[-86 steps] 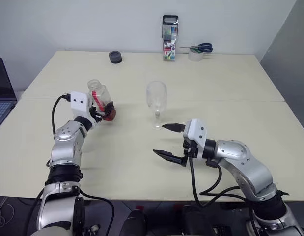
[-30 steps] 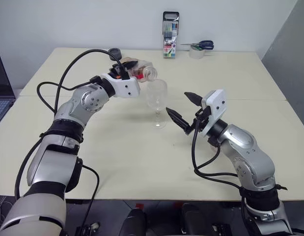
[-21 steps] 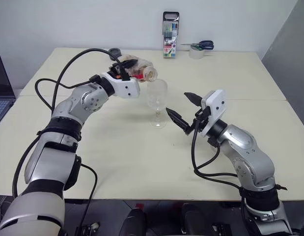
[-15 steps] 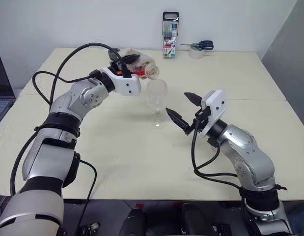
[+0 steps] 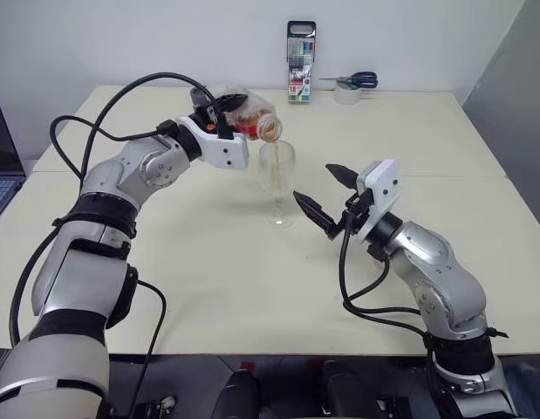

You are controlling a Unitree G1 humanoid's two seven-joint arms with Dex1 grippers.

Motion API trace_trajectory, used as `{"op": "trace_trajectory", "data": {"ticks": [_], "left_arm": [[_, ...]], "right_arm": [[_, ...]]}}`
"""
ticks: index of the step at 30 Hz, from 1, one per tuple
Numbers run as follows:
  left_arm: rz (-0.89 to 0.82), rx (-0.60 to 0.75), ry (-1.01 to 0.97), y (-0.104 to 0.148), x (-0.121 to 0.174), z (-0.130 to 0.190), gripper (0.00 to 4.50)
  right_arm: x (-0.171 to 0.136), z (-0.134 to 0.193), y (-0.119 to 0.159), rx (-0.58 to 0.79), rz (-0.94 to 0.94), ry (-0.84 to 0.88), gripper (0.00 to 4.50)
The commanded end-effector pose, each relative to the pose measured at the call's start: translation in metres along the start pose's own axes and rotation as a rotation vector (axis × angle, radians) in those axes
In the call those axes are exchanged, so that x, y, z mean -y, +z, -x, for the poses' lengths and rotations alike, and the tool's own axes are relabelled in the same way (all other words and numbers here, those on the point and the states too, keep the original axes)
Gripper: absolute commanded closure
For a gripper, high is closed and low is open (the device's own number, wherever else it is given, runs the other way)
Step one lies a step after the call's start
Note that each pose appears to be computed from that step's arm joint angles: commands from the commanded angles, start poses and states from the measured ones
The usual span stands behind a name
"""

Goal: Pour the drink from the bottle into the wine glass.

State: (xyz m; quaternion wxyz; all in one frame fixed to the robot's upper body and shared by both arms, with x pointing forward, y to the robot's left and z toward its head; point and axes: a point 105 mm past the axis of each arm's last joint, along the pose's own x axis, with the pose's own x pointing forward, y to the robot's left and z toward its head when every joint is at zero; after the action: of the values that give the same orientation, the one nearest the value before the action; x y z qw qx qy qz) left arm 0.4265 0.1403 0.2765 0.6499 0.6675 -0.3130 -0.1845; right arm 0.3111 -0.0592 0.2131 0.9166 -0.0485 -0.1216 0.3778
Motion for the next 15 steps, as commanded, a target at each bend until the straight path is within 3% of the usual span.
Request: {"op": "trace_trajectory", "data": {"ticks": [1, 15], "left_arm": [[-0.047, 0.009, 0.077, -0.0008, -0.0286, 0.0, 2.81], [-0.068, -0.006, 0.069, -0.0053, -0.0303, 0.002, 2.81]], "right_arm": [[-0.004, 0.0004, 0.0091, 0.04, 0.011, 0.013, 0.0], [-0.0074, 0.002, 0.0093, 0.058, 0.003, 0.034, 0.0]]}}
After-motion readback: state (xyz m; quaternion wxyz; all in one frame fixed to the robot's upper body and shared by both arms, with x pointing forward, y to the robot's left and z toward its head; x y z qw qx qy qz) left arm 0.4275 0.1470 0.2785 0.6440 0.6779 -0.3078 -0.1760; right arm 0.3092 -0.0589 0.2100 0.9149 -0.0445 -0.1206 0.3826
